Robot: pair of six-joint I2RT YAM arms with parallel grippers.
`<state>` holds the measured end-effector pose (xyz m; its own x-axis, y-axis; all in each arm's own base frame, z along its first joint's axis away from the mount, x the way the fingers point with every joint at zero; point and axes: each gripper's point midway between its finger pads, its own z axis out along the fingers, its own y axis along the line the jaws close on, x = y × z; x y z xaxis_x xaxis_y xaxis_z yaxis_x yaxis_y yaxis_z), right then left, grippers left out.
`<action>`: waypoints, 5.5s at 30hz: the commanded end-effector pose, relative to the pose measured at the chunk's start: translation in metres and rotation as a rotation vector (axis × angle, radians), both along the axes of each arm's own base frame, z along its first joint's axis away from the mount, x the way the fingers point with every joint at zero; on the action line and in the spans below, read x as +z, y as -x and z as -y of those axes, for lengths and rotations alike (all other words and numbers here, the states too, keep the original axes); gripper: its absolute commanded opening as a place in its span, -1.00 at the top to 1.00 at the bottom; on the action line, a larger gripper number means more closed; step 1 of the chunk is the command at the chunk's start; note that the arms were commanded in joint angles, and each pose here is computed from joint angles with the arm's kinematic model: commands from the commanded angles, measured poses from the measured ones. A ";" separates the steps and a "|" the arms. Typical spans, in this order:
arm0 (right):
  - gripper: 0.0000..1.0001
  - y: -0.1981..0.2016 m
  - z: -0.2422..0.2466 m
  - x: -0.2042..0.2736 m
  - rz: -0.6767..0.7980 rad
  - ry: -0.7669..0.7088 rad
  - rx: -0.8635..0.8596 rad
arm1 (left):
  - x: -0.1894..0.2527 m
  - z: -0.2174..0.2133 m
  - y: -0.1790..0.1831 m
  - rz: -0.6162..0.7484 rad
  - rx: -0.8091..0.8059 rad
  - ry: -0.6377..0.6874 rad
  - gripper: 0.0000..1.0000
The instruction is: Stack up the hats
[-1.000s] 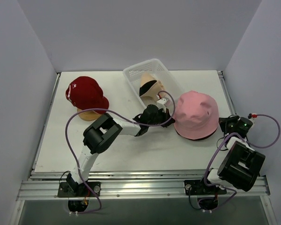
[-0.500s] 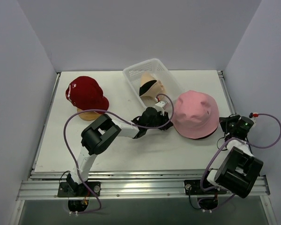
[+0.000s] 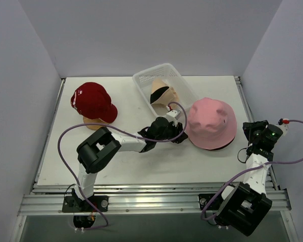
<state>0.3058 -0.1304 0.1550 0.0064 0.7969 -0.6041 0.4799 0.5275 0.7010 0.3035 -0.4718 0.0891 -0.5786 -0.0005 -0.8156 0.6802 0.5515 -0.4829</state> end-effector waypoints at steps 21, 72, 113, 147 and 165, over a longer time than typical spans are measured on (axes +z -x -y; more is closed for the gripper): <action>0.63 -0.035 -0.051 -0.018 0.077 -0.112 0.217 | 0.203 0.015 -0.035 0.230 0.102 0.050 -0.07; 0.63 -0.007 -0.081 -0.035 0.034 -0.133 0.218 | 0.170 0.104 -0.001 0.249 -0.053 -0.060 -0.15; 0.62 -0.011 -0.055 -0.037 -0.006 -0.071 0.133 | 0.197 -0.065 -0.031 0.196 0.171 -0.158 -0.33; 0.54 -0.011 -0.064 -0.061 -0.036 -0.066 0.183 | 0.131 -0.100 -0.156 0.211 0.131 -0.346 -0.39; 0.34 0.012 -0.081 0.036 0.085 0.096 0.271 | 0.141 -0.089 -0.174 0.230 0.127 -0.288 0.95</action>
<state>0.2937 -0.0516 0.1575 -0.1509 0.7610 -0.6309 0.3151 0.6420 0.6990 0.4744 -0.3798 0.1724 -0.4789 0.2574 -0.8393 0.6479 0.7487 -0.1401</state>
